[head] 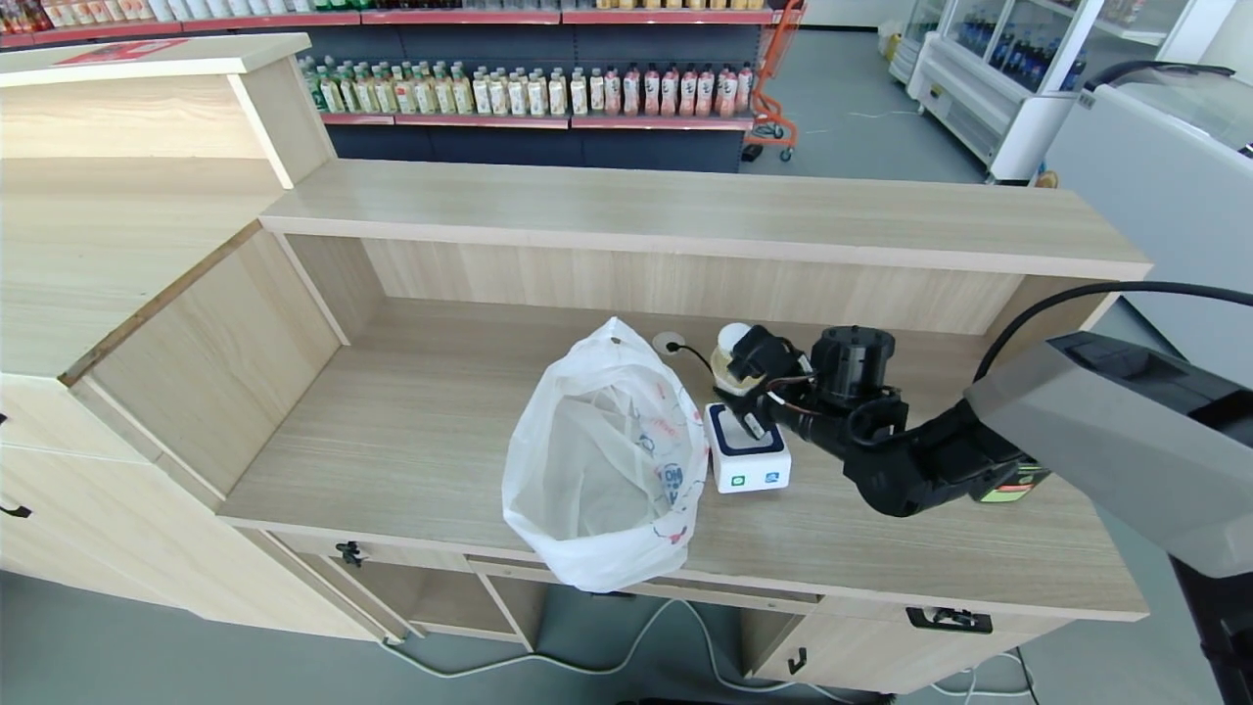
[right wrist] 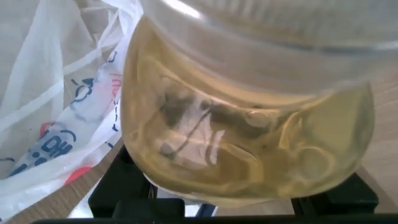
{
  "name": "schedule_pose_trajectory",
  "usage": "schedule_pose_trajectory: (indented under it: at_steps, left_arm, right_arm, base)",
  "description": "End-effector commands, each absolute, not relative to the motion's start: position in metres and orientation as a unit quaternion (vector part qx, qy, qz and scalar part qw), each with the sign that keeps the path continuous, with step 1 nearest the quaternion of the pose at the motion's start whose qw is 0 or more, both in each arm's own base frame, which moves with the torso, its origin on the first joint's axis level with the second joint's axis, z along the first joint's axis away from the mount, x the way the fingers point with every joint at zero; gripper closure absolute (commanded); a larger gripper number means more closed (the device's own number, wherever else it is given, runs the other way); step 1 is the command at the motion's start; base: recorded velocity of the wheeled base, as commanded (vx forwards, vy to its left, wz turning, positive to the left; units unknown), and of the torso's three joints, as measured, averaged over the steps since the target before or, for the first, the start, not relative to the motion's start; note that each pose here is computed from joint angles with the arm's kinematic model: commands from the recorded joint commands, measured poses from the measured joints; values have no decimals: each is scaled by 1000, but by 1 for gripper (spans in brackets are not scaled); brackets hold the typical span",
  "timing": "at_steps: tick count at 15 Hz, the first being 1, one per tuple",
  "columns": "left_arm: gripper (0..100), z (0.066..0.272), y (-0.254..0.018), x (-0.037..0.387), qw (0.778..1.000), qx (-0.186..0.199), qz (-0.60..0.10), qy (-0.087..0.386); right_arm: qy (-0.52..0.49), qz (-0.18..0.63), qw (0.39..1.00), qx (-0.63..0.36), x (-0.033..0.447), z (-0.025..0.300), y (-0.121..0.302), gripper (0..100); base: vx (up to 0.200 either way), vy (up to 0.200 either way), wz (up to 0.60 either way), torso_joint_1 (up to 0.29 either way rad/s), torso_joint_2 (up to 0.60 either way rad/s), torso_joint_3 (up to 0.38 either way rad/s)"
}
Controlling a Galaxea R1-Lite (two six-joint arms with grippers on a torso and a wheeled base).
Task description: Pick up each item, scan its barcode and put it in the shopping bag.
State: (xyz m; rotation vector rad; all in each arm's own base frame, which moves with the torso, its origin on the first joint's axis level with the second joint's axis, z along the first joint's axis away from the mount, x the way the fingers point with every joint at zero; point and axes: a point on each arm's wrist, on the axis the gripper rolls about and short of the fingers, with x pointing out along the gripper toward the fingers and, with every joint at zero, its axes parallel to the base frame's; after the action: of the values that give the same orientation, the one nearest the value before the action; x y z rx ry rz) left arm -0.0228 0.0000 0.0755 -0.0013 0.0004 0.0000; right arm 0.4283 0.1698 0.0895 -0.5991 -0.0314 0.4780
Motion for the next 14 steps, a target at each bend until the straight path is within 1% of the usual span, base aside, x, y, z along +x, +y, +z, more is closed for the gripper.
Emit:
schedule_pose_trajectory:
  at_steps: [1, 3, 4, 7, 8, 10, 12, 14]
  left_arm:
    - [0, 75, 0, -23, 1000, -1, 0, 0]
    - [0, 75, 0, -23, 1000, -1, 0, 0]
    - [0, 75, 0, -23, 1000, -1, 0, 0]
    - [0, 75, 0, -23, 1000, -1, 0, 0]
    - [0, 75, 0, -23, 1000, 0, 0, 0]
    - [0, 75, 0, -23, 1000, 0, 0, 0]
    - [0, 75, 0, -23, 1000, 0, 0, 0]
    - [0, 75, 0, -23, 1000, 0, 0, 0]
  right_arm:
    - [-36, 202, 955, -214, 431, 122, 172, 100]
    - [-18, 190, 973, -127, 420, 157, 168, 100]
    - [-8, 188, 977, -100, 414, 168, 166, 100]
    - [25, 191, 981, -25, 396, 187, 174, 100]
    - [34, 197, 980, -14, 391, 188, 180, 100]
    - [39, 209, 977, -5, 386, 187, 191, 100]
    - [53, 218, 974, -7, 381, 177, 198, 100]
    - [68, 228, 971, -6, 376, 169, 205, 100]
  base:
    - [0, 0, 0, 0, 0, 0]
    - [0, 0, 0, 0, 0, 0]
    - [0, 0, 0, 0, 0, 0]
    - [0, 0, 0, 0, 0, 0]
    - [0, 0, 0, 0, 0, 0]
    - [0, 200, 0, 0, 5, 2]
    - [0, 200, 0, 7, -5, 7]
    - [0, 0, 0, 0, 0, 0]
